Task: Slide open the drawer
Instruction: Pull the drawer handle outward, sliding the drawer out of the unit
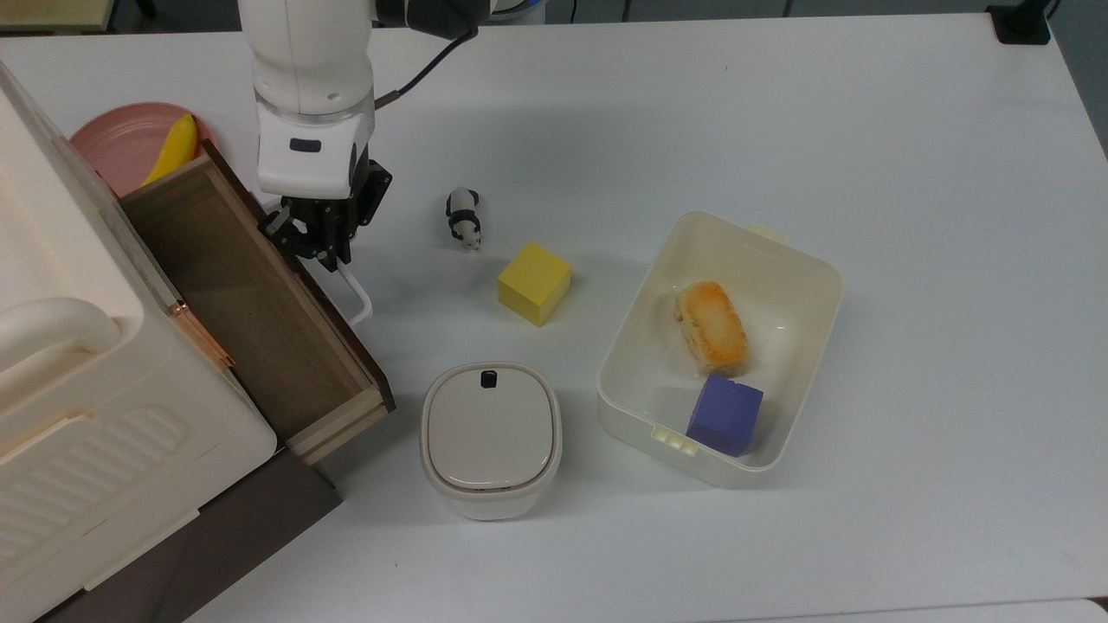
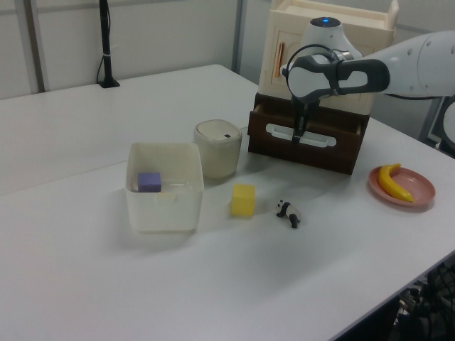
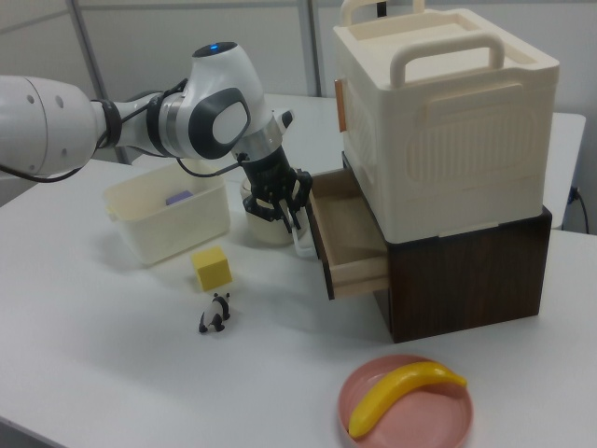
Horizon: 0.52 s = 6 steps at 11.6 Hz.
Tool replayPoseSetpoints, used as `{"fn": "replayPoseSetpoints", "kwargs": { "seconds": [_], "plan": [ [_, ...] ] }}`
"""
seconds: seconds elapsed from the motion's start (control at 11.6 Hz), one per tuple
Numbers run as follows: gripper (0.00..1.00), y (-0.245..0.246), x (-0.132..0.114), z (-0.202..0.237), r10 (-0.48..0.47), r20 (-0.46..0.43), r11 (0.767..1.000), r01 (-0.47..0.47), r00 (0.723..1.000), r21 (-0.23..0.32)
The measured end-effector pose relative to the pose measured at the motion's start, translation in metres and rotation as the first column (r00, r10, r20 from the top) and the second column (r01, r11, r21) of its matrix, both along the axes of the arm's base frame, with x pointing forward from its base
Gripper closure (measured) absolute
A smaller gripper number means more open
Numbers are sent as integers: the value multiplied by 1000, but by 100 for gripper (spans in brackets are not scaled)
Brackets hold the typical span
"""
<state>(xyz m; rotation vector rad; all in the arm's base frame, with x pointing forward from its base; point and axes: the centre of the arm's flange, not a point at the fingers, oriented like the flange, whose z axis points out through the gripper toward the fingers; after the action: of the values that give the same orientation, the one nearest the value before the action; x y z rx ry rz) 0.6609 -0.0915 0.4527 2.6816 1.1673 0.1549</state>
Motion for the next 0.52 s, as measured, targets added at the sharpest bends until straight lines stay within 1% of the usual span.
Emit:
{"fn": "replayPoseSetpoints", "kwargs": {
  "seconds": [0.52],
  "plan": [
    [89, 6, 0, 0, 6, -3, 1000, -6, 1000, -1]
  ]
}}
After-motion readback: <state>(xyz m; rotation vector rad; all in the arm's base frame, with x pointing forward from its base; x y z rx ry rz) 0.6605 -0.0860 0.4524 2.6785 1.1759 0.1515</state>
